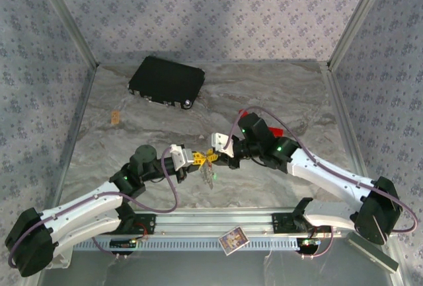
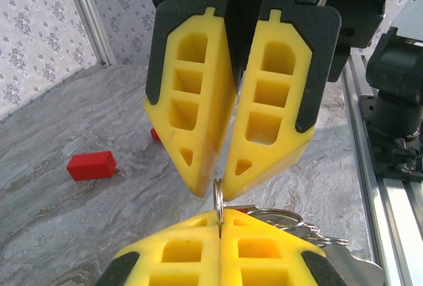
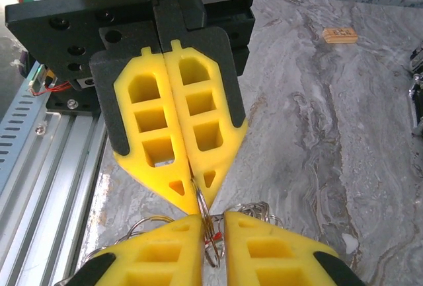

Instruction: Put the keys on the keyring

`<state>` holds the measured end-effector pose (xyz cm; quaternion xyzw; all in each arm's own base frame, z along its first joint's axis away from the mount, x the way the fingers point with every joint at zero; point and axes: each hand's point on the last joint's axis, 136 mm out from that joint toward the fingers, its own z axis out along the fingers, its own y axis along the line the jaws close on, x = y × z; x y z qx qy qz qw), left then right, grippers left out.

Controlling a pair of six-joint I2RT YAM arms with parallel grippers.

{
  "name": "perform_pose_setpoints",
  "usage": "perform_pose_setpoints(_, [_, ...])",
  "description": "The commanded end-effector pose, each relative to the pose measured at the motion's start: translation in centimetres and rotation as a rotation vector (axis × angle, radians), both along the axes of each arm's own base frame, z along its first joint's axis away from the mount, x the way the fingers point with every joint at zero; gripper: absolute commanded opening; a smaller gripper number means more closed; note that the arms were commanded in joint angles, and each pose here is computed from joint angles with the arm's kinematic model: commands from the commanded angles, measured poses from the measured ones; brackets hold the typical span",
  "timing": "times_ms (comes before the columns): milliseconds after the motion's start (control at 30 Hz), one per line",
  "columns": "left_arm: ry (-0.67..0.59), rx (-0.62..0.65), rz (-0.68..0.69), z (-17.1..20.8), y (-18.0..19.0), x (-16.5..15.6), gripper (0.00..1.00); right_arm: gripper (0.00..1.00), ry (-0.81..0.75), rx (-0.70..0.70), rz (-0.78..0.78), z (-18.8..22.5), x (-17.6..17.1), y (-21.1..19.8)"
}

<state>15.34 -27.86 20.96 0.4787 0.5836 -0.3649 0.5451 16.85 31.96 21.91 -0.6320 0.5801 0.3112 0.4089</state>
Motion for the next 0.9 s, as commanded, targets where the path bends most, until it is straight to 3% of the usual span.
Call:
perform_pose_setpoints(0, [-0.04,-0.072,-0.04,2.0,-0.3,-0.7,0.0,0.15,0.016,0.021,0.016,0.4,-0.1,0.4])
perform_pose_setpoints(233, [-0.04,-0.074,-0.028,2.1,-0.2,-0.5,0.03,0.0,0.018,0.017,0.035,0.6,-0.3,0.6])
perform_pose_setpoints(367, [-0.041,-0.043,0.01,1.8,0.0,0.1,0.18,0.0,-0.001,-0.008,0.033,0.7,-0.2,0.4])
perform_pose_setpoints(600, [-0.012,0.079,0.047,1.1,0.5,0.6,0.2,0.0,-0.065,-0.159,0.01,-0.4,0.6,-0.5])
perform_pose_setpoints(867, [0.017,0.144,0.031,0.3,0.1,0.8,0.2,0.0,-0.11,-0.205,0.031,-0.1,0.4,0.1])
